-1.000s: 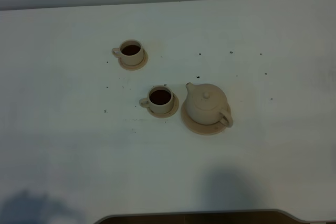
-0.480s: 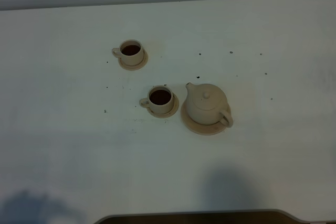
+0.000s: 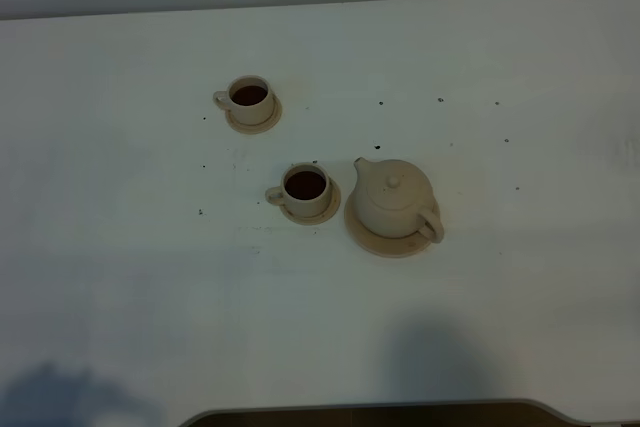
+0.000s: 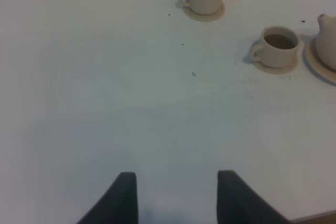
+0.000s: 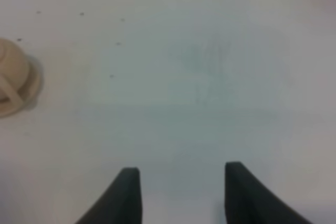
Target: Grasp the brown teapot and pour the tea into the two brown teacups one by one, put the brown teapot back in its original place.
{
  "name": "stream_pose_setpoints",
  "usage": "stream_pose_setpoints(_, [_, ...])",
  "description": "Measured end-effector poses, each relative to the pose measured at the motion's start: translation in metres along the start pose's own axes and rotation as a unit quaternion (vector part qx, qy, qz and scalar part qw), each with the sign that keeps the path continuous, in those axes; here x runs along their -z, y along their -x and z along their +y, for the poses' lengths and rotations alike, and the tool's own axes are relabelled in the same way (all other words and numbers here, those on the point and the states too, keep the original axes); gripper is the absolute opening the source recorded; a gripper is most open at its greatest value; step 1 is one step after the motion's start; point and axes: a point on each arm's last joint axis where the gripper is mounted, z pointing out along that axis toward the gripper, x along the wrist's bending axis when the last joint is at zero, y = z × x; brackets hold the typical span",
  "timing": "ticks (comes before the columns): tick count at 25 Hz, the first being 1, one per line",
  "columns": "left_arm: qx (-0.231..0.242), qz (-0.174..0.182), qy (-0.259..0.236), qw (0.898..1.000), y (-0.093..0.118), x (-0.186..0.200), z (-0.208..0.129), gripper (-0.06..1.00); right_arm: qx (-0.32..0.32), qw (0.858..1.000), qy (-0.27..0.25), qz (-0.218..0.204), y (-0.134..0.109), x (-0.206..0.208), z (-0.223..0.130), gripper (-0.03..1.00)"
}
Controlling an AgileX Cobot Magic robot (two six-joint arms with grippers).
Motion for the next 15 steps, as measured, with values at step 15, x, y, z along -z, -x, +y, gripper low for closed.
stream_pose_setpoints(15, [0.000,0.000,0.000,1.000,0.0000,0.0000,0.0000,0.36,-0.002,1.000,0.000,0.000,-0.0001,0.0000,0.0000,0.26])
